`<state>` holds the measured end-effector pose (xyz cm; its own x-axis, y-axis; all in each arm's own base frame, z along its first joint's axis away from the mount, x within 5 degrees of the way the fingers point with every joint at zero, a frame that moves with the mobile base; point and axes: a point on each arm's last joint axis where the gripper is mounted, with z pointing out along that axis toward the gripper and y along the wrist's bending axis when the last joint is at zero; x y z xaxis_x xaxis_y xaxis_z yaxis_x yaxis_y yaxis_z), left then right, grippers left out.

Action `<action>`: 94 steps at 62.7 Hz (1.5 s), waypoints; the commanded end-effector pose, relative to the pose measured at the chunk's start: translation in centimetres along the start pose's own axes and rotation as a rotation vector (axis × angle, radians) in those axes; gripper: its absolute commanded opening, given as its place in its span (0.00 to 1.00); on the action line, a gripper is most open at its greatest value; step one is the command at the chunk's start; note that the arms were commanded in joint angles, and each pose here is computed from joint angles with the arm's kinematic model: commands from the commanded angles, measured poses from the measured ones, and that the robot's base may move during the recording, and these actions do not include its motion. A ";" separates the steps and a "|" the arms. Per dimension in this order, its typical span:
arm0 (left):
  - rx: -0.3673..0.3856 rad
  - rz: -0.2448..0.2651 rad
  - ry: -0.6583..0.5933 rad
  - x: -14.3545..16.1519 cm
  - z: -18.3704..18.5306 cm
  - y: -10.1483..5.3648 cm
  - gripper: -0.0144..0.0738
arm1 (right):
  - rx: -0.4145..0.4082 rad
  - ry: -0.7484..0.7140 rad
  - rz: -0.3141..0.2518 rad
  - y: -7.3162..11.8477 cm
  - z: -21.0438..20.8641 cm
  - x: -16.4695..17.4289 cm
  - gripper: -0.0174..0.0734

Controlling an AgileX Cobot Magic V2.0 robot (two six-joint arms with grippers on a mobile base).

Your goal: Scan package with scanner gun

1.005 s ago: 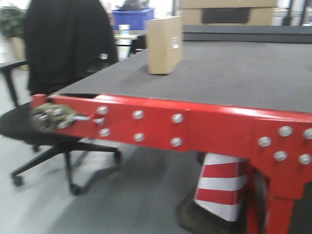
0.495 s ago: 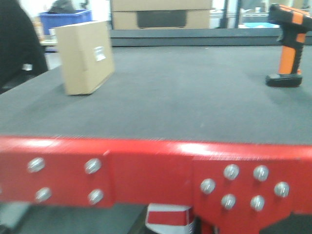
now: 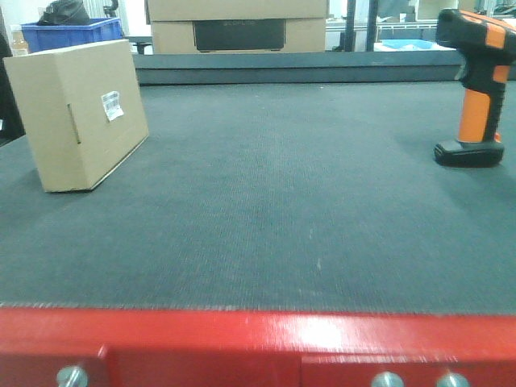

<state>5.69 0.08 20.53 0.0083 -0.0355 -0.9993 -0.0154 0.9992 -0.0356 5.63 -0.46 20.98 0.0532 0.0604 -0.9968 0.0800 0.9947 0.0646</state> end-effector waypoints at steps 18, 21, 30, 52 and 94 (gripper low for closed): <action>0.008 0.001 -0.022 -0.3 0.0 0.0 0.06 | -0.001 -0.020 0.002 0.0 0.0 -0.2 0.01; 0.008 0.001 -0.022 -0.3 0.0 0.0 0.06 | -0.001 -0.020 0.002 0.0 0.0 -0.2 0.01; 0.008 0.001 -0.022 -0.3 0.0 0.0 0.06 | -0.001 -0.020 0.002 0.0 0.0 -0.2 0.01; 0.008 0.001 -0.022 -0.3 0.0 0.0 0.06 | -0.001 -0.020 0.002 0.0 0.0 -0.2 0.01; 0.005 0.001 -0.022 -0.3 0.0 0.0 0.06 | -0.001 -0.020 0.002 0.0 0.0 -0.2 0.01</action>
<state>5.69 0.08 20.53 0.0083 -0.0355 -0.9993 -0.0154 0.9992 -0.0356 5.63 -0.46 20.98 0.0532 0.0604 -0.9968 0.0800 0.9947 0.0646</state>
